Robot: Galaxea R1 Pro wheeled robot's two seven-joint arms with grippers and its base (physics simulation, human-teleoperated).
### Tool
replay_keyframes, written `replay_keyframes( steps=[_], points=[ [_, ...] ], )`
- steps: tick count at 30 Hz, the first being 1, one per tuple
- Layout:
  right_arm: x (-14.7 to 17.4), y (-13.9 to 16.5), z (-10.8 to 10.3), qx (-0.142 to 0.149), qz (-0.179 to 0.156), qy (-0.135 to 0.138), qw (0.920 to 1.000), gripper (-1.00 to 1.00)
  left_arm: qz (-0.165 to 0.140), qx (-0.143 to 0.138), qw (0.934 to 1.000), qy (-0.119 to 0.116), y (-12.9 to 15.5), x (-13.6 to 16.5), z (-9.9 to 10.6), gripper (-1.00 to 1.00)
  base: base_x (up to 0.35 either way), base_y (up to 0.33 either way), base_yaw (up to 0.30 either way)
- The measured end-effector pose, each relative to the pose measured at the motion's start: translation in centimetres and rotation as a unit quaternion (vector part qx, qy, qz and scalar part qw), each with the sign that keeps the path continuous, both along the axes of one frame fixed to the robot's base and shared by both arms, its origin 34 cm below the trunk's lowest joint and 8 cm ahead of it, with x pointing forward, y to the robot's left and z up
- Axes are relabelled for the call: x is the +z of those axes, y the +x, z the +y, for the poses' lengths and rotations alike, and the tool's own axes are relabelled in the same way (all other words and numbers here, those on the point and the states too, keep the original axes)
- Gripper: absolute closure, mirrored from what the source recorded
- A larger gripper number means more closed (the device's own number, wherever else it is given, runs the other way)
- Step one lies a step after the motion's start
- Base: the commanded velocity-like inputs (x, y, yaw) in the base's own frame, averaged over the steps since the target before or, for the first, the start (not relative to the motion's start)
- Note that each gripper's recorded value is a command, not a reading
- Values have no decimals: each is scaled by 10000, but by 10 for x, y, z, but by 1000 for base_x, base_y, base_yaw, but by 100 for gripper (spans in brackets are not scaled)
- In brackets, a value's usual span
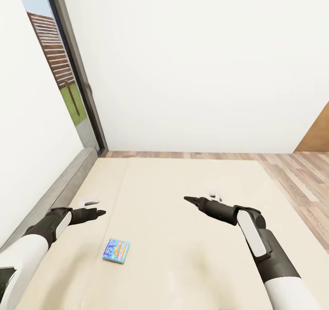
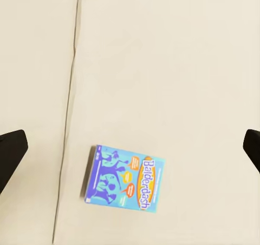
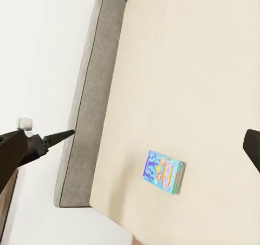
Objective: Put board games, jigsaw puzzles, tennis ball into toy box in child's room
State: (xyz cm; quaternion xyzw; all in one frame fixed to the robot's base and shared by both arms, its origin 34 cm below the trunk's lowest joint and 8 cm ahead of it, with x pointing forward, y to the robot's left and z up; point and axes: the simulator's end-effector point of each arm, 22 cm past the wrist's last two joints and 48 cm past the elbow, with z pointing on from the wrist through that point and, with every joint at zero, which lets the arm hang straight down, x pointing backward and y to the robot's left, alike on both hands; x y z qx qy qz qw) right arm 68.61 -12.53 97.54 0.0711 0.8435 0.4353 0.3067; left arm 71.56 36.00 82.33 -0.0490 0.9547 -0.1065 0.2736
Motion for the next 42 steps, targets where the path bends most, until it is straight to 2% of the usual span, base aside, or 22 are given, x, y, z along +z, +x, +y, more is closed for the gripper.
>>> replay_keyframes(
  steps=[10, 17, 42],
  points=[
    [-10, -1, 0, 1, 83, -2, 10000, -100, 23, -6, 10000, 34, -1, -9, 0, -100, 0, 0, 0],
    [-17, -1, -1, -5, 149, -7, 9999, -100, -25, -48, 10000, 11, -1, -18, -9, -100, 0, 0, 0],
    [-48, -9, -7, -81, 444, 5, 9990, -100, -40, -79, 10000, 45, -3, -41, -12, -100, 0, 0, 0]
  ],
)
